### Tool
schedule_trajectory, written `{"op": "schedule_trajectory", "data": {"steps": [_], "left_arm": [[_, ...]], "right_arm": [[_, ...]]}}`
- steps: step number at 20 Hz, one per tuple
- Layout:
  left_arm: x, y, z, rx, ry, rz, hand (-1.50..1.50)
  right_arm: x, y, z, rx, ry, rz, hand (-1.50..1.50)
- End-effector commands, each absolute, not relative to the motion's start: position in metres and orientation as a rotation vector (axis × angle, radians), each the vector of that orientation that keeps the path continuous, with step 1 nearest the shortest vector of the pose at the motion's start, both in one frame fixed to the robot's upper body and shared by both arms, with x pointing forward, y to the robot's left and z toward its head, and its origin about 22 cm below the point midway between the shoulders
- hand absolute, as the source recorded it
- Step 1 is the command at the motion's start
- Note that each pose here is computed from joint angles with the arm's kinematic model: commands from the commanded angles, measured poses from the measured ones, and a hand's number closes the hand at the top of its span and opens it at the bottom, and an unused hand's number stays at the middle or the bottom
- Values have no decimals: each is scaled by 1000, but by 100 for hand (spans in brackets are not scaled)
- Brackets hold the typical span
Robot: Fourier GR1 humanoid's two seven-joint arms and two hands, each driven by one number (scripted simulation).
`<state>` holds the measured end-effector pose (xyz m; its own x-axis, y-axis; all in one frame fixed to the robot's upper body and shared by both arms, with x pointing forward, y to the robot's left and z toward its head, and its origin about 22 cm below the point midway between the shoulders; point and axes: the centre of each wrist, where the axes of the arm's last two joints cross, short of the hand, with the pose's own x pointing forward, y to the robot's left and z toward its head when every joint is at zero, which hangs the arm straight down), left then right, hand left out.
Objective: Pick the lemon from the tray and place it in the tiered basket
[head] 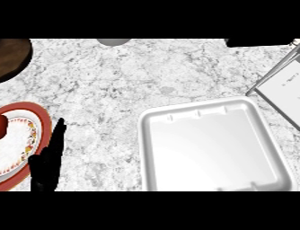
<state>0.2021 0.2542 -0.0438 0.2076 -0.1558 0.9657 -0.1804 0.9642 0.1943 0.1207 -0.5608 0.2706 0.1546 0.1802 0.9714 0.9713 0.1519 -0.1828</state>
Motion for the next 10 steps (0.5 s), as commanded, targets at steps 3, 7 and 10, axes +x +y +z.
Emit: {"op": "schedule_trajectory", "data": {"steps": [3,7,10], "left_arm": [[206,266,-52,310,-1273,36,0],[190,263,-52,291,-1281,38,0],[189,252,-62,300,-1285,15,0]], "right_arm": [[17,-577,276,-1273,-1286,-896,-150],[-50,-584,282,-1262,-1290,-867,-150],[-98,-586,256,-1221,-1318,-846,-150]]}}
